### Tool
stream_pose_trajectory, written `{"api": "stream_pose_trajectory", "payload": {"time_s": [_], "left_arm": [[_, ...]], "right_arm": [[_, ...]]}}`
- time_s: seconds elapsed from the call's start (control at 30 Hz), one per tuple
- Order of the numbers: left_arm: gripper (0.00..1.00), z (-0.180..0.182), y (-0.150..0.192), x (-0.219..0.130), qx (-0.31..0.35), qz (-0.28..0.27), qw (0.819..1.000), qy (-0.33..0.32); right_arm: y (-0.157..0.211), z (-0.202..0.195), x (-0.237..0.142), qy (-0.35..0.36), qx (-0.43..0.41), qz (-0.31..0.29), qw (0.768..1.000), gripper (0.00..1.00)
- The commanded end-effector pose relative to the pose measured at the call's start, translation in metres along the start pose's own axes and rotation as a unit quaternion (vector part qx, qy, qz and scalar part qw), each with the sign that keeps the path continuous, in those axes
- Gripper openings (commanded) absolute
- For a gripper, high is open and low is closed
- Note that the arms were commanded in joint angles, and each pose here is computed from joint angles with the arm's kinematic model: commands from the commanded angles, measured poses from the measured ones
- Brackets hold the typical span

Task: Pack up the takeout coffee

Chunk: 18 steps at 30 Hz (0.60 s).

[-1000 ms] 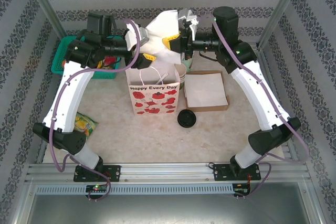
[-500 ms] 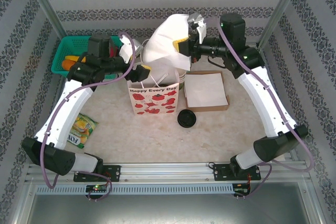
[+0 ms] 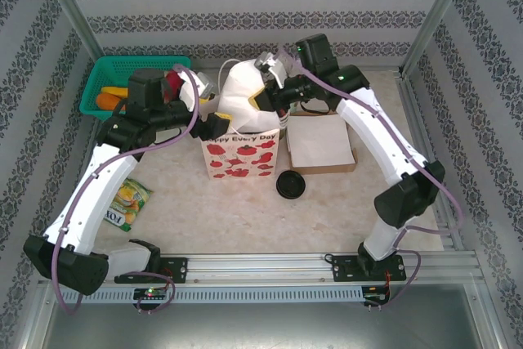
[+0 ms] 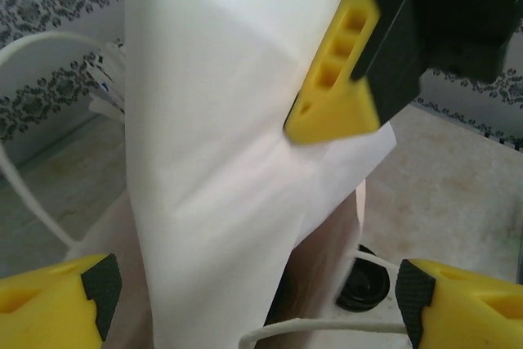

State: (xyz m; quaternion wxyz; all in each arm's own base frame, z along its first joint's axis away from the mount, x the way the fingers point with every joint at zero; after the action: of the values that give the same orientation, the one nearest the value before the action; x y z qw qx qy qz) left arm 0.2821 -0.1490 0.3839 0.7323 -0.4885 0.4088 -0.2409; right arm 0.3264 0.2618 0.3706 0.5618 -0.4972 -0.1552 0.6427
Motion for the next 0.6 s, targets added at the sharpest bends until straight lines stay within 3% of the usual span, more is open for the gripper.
{"api": "stream_pose_trajectory", "payload": {"time_s": [0.0, 0.27, 0.33, 0.4, 0.47, 0.5, 0.57], "left_arm": [[0.93, 0.008, -0.008, -0.009, -0.012, -0.023, 0.998, -0.052], [0.96, 0.020, -0.001, -0.035, -0.073, -0.010, 0.981, -0.181], [1.00, 0.032, 0.006, -0.049, -0.117, -0.004, 0.958, -0.260], [1.00, 0.044, 0.019, -0.065, -0.187, 0.025, 0.918, -0.350], [1.00, 0.047, 0.026, -0.076, -0.232, 0.062, 0.891, -0.386], [1.00, 0.045, 0.029, -0.077, -0.246, 0.076, 0.886, -0.386], [0.97, 0.040, 0.029, -0.069, -0.264, 0.085, 0.896, -0.348]], "right_arm": [[0.002, 0.008, 0.005, -0.004, -0.046, 0.030, 0.998, 0.00], [0.001, 0.001, 0.022, -0.013, -0.049, 0.059, 0.997, 0.00], [0.000, 0.000, 0.027, -0.010, -0.042, 0.069, 0.997, 0.00], [0.000, -0.002, 0.034, -0.002, -0.033, 0.080, 0.996, 0.00], [0.002, -0.004, 0.040, 0.008, -0.028, 0.089, 0.996, 0.00], [0.003, -0.006, 0.043, 0.012, -0.026, 0.092, 0.995, 0.00], [0.005, -0.008, 0.049, 0.021, -0.026, 0.099, 0.995, 0.00]]}}
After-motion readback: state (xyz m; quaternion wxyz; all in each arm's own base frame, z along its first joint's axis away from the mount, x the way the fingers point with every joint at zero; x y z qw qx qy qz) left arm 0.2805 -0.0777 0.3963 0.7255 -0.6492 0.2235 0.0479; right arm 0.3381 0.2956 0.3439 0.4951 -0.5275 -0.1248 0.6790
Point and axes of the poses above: each hand's point on the last joint's axis, 136 mm out from that joint toward the fingers, its own x axis out along the fingers, its own z axis along the line the jaws close on, y = z × x, the point moved 6 cm from there along -x, back along the fingers, and after that the axes turned 15 degrees about x, right-handed, at the moved point
